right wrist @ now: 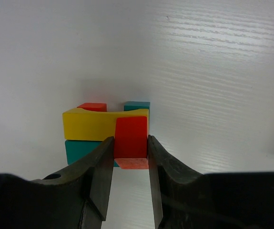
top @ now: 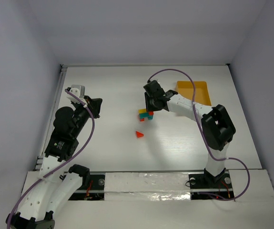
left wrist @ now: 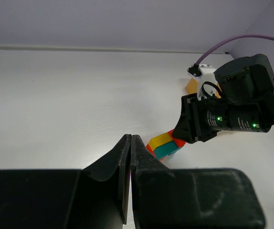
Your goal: Build the wood block tower
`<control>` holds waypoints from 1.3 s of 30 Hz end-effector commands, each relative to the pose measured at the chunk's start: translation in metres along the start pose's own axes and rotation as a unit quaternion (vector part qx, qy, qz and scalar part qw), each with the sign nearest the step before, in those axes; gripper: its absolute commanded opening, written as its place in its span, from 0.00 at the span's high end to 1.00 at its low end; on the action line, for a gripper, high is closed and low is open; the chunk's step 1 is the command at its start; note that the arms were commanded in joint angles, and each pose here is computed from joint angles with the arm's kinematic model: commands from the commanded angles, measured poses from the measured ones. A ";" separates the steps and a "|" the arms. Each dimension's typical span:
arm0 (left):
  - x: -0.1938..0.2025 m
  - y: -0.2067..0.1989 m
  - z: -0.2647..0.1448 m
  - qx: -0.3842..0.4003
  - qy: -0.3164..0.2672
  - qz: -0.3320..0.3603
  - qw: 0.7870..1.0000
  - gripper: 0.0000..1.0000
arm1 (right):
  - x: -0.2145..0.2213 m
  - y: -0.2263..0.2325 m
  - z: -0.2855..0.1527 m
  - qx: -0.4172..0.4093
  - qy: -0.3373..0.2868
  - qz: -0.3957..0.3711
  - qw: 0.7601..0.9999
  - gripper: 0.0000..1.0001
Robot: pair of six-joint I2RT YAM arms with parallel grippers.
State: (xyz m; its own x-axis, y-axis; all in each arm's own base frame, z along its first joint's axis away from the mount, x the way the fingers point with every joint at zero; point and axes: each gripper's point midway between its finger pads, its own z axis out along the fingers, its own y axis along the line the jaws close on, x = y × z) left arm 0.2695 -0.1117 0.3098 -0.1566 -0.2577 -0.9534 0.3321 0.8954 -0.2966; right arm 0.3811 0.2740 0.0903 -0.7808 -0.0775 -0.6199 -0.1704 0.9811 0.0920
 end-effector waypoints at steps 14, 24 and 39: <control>-0.011 -0.002 0.000 0.005 -0.022 0.002 1.000 1.00 | -0.019 0.012 -0.004 -0.024 -0.021 0.014 0.999 0.60; -0.012 -0.003 0.000 0.006 -0.023 0.002 1.000 1.00 | -0.018 0.011 -0.004 -0.021 -0.021 0.012 0.999 0.58; -0.011 -0.002 0.001 0.004 -0.021 0.003 1.000 1.00 | -0.067 0.009 -0.063 -0.037 -0.106 0.036 0.993 0.53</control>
State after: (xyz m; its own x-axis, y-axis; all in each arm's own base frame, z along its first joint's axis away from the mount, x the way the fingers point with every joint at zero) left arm 0.2695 -0.1116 0.3098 -0.1563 -0.2574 -0.9536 0.3318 0.8956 -0.2962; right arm 0.3804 0.2760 0.1063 -0.7680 -0.0528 -0.6383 -0.1690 0.9780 0.1223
